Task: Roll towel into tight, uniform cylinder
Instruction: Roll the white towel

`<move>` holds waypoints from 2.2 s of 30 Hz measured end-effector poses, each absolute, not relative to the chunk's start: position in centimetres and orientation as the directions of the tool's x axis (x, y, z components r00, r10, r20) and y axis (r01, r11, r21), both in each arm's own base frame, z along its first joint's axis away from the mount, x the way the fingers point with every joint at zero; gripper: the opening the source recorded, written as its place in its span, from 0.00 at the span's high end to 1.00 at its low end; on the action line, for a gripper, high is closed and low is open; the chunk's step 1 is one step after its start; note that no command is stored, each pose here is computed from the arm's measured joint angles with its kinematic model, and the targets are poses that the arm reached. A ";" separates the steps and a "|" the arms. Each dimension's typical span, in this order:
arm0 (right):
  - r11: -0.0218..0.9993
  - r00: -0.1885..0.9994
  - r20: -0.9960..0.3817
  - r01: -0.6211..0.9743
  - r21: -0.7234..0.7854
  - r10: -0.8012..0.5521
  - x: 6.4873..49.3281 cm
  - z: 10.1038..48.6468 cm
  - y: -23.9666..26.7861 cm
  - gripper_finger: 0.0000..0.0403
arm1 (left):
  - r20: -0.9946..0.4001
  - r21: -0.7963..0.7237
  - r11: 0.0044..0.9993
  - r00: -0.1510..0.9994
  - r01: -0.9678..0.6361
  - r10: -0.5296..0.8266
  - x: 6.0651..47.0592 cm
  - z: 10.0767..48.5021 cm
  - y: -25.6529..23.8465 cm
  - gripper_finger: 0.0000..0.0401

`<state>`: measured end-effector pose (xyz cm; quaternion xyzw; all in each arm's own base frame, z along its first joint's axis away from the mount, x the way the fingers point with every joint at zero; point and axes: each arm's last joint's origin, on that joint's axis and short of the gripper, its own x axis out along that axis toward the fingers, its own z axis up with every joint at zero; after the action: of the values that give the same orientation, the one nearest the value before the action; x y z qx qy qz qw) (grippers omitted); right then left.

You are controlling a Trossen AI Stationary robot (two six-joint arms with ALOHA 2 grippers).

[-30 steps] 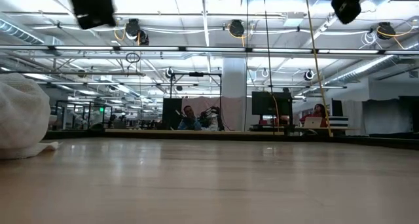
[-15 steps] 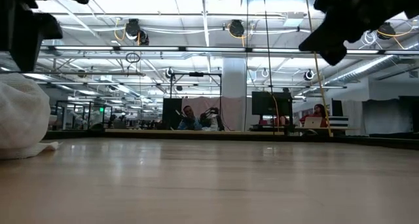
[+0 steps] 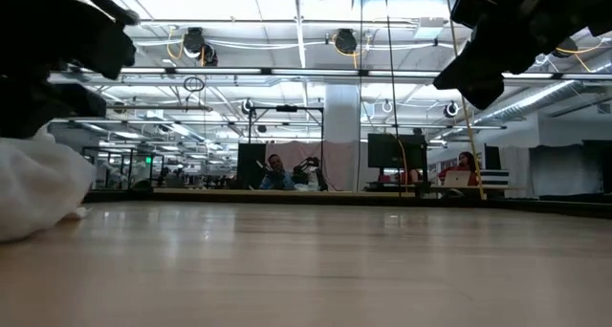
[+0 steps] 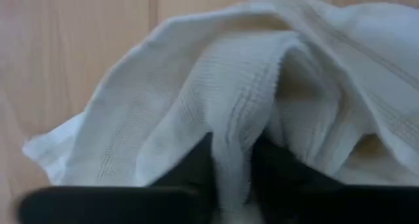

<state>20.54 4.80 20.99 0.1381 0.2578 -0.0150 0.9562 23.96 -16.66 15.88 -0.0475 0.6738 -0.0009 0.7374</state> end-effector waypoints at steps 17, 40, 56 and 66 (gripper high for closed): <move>0.962 0.928 -0.366 0.160 0.223 -0.069 23.2 19.2 8.4 1.00 | -0.812 0.205 0.955 0.508 -0.215 0.289 28.2 22.1 -12.6 0.97; 0.974 0.954 -0.286 0.145 0.176 -0.090 27.4 18.4 9.7 0.65 | -0.450 0.243 0.886 0.764 -0.394 0.463 30.6 27.7 -9.6 0.97; 0.958 0.866 -0.449 0.277 0.070 -0.218 25.8 16.7 11.5 0.49 | -0.453 0.190 0.807 0.679 -0.559 0.577 30.9 27.4 -6.8 0.96; 0.933 0.808 -0.491 0.358 -0.027 -0.325 26.8 14.0 10.5 0.41 | -0.440 0.169 0.802 0.684 -0.573 0.582 31.2 27.6 -6.4 0.96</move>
<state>26.76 10.47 13.99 0.0335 0.2522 -0.1797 0.9503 31.18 -6.43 27.60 0.0088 0.2428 0.3148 0.9176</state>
